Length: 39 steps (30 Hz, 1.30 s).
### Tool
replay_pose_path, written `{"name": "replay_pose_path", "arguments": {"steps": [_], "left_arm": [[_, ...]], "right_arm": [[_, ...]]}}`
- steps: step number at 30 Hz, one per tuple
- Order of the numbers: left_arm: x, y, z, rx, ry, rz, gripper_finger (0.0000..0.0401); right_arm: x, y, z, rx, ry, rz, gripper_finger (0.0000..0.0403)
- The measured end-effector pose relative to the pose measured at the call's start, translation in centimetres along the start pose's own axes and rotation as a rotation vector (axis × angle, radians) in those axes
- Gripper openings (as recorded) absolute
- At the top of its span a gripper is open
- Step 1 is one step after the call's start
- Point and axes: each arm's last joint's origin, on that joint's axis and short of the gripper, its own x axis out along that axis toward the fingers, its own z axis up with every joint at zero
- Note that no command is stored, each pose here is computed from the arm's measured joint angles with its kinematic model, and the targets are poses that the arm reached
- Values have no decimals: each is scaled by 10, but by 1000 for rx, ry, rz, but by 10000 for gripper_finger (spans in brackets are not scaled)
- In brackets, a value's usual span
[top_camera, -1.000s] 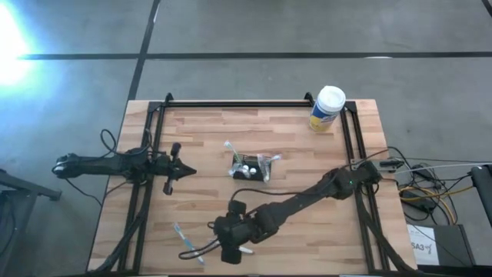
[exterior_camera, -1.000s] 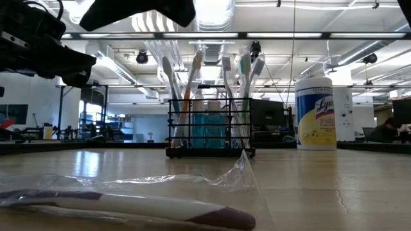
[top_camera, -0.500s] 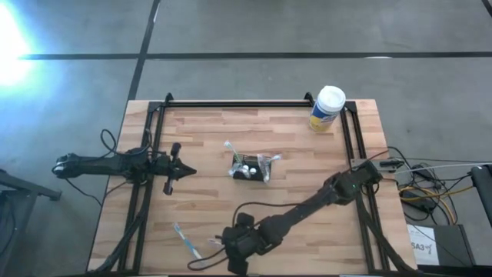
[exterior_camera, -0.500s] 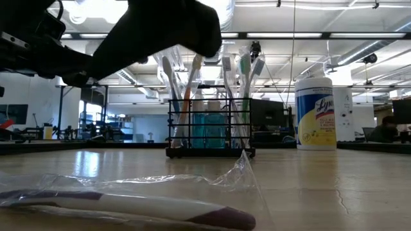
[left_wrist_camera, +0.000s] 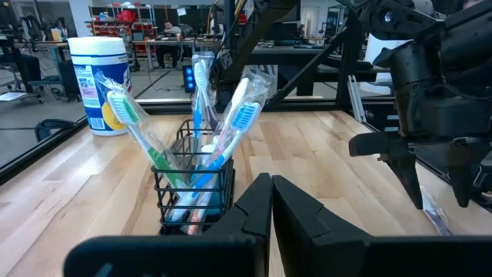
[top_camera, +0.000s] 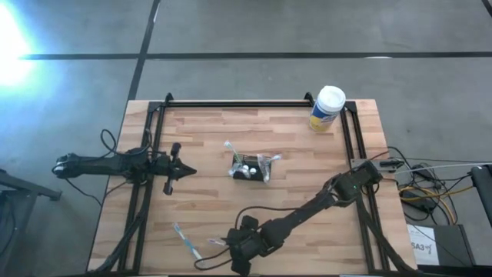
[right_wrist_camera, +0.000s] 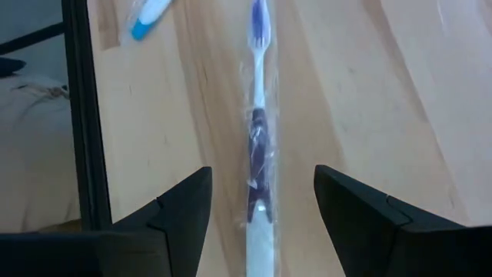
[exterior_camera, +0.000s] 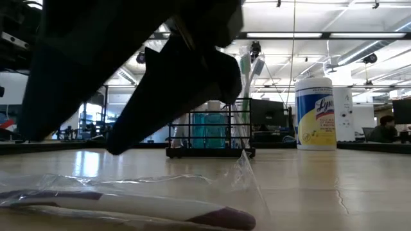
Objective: Pick & Place toothbrushing station
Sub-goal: Put the violet toothbrush into the black mesh organizer
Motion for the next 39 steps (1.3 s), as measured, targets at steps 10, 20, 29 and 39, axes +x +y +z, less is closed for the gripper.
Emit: {"name": "replay_pose_path", "arguments": {"steps": [10,20,29,39], "left_arm": [[0,0,0,0,1,0,19],[0,0,0,0,1,1,19],[0,0,0,0,1,1,19],[0,0,0,0,1,1,19]], "right_arm": [[7,-3,-12,6,25,-12,226],[16,-7,-18,11,13,4,226],[20,-14,-23,55,16,-15,213],[22,-21,-24,72,38,-51,106]]}}
